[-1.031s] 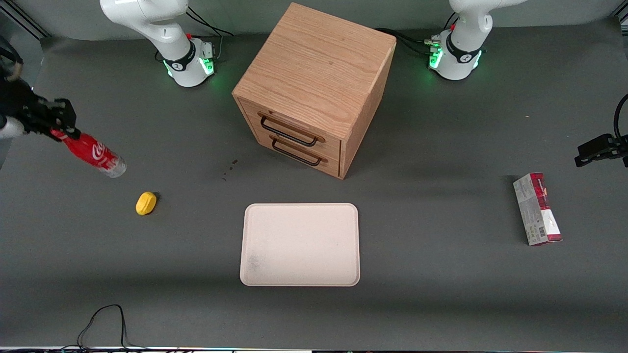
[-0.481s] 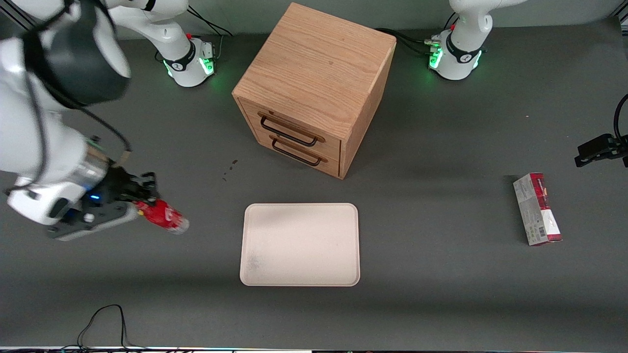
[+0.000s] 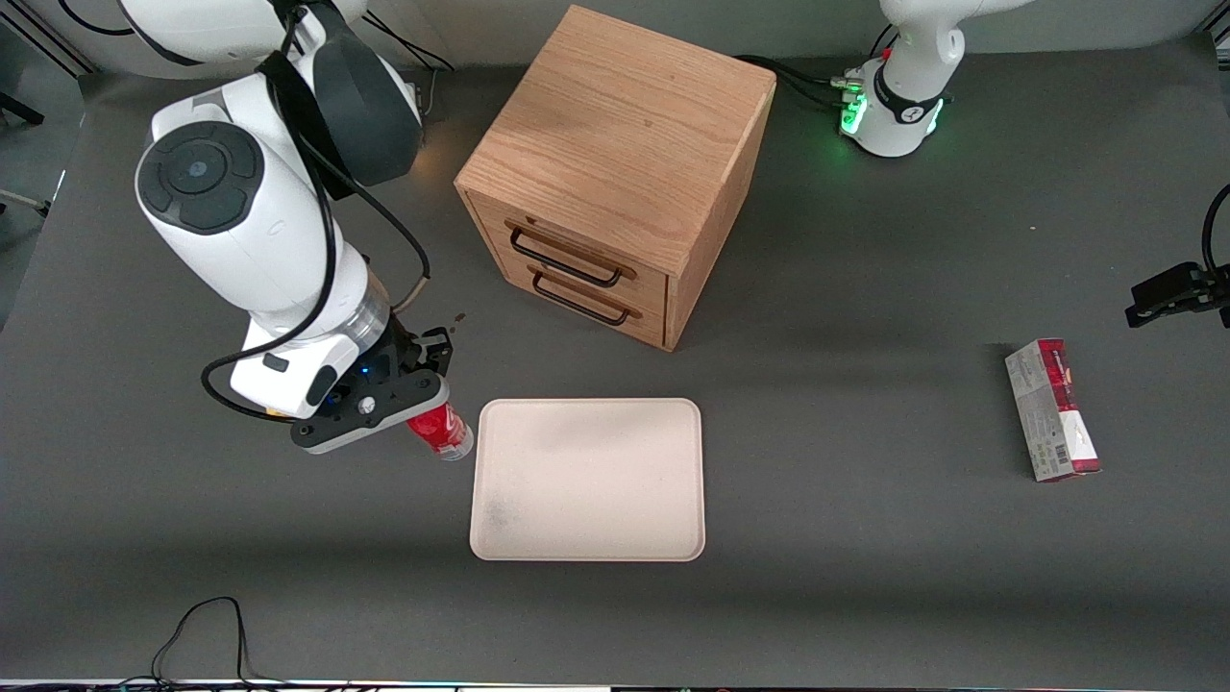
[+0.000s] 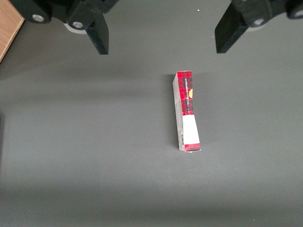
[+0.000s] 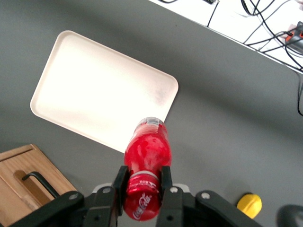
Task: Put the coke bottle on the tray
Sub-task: 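Carry the held bottle with the right gripper over the white tray, then lower the bottle onto the tray and open the right gripper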
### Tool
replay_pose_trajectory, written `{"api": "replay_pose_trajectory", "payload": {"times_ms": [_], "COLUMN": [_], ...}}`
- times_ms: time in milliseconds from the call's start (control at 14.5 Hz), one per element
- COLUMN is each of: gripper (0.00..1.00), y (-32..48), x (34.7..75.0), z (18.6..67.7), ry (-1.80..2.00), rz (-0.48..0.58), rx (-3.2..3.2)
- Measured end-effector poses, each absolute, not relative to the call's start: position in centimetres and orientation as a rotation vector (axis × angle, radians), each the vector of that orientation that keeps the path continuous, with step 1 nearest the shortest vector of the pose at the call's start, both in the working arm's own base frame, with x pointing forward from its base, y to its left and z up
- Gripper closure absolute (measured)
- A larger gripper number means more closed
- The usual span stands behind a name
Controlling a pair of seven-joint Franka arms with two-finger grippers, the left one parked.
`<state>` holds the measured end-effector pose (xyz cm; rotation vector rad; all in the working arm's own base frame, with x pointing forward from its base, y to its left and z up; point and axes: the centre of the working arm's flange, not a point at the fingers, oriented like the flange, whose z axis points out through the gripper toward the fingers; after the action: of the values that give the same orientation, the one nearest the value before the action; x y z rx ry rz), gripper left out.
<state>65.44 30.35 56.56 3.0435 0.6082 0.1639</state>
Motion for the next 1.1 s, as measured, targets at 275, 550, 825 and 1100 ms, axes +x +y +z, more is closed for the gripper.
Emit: {"api": "replay_pose_trajectory", "payload": {"times_ms": [275,550,825,1100], "gripper": [0.68,0.68,0.68,0.68], "y": [30.7,30.4,30.9,31.3], "x": [68.0,70.3,72.0,72.6], "z": [52.0,45.3,38.9,34.8], "ry": [0.602,0.582,0.585,0.591], "rz": [0.185,0.121,0.106,0.096], "rx": [3.055,3.060,3.069,3.076]}}
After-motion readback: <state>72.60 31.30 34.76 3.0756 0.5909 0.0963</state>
